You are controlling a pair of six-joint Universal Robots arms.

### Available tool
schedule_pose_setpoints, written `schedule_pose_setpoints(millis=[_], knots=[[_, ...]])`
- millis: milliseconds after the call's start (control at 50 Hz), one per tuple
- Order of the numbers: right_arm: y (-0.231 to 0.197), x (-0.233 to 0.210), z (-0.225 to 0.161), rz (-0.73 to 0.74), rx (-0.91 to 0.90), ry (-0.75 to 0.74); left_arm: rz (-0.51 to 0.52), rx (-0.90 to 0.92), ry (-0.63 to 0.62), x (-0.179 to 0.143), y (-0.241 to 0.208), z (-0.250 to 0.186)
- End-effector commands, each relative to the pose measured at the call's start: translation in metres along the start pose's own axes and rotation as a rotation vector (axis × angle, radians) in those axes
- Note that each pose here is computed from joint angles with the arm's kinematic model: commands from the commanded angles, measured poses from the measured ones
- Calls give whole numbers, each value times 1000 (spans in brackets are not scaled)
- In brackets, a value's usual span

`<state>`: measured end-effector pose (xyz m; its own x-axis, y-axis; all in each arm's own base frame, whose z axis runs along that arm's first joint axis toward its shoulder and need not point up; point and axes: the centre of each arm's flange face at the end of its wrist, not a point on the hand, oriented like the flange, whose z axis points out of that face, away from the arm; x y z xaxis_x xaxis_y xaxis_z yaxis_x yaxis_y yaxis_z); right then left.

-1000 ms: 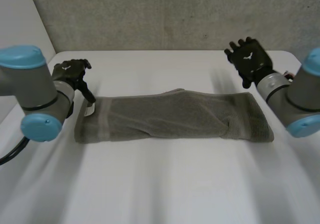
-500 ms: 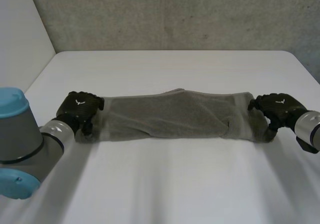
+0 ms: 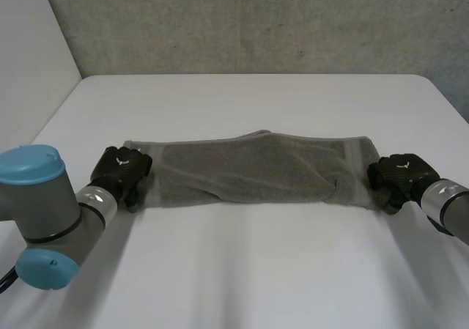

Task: Fold the towel.

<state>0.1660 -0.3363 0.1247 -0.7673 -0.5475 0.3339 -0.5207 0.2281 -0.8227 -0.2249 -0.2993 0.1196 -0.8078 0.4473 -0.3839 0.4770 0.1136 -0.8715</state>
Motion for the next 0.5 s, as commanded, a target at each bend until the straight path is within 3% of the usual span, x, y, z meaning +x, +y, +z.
schedule_pose_setpoints(millis=[20,500], knots=[[-1,3,4,-28,20,20,-2,-13,8,2,4,0],[4,24,6,-103,-17,147,-4,23,-50,-18,-10,-3]])
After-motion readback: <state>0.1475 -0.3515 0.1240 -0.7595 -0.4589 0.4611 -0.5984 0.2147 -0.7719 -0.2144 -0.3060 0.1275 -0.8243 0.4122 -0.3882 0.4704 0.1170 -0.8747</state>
